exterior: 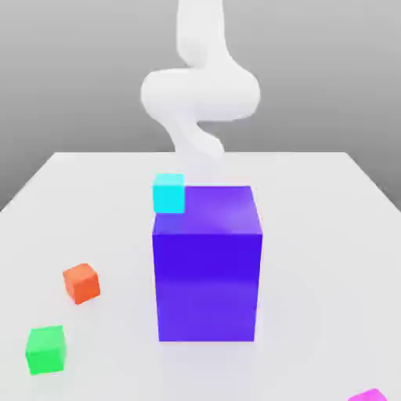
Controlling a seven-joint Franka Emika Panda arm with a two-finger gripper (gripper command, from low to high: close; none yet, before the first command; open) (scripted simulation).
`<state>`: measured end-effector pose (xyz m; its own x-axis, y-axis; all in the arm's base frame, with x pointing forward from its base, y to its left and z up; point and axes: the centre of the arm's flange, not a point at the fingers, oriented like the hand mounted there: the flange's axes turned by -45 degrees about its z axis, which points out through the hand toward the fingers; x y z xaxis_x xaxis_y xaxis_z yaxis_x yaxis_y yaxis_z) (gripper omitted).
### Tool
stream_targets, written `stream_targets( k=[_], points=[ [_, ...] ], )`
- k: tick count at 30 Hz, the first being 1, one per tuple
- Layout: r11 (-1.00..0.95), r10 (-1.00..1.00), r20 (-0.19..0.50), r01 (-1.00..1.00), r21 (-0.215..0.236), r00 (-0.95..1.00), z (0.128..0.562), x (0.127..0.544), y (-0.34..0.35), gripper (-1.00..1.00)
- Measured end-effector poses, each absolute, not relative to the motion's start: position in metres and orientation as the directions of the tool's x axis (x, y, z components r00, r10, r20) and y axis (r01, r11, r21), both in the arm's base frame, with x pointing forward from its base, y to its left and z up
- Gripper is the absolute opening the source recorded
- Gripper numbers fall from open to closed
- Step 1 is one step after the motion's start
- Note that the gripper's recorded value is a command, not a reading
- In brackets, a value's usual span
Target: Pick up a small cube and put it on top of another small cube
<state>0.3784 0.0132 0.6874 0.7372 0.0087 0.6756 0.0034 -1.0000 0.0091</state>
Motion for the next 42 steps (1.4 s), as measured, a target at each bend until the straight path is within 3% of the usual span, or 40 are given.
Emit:
stream_targets(
  k=[9,18,25,32,36,37,42],
  points=[
    [-0.995,0.101,0.506,0.08,0.063,0.857,0.58,0.478,0.068,0.0],
    [-0.979,0.202,0.32,0.186,0.077,0.926,0.446,0.538,0.132,0.0],
    [-0.962,0.272,0.17,0.266,0.056,0.947,0.329,0.554,0.179,0.0],
    [-0.941,0.338,0.02,0.338,0.008,0.941,0.208,0.54,0.226,0.0],
    [-0.938,0.346,0.002,0.346,0.0,0.938,0.143,0.537,0.232,0.0],
    [-0.938,0.346,0.001,0.346,-0.001,0.938,0.133,0.536,0.232,-1.0],
    [-0.938,0.346,0.001,0.346,-0.001,0.938,0.133,0.536,0.232,-1.0]
  ],
)
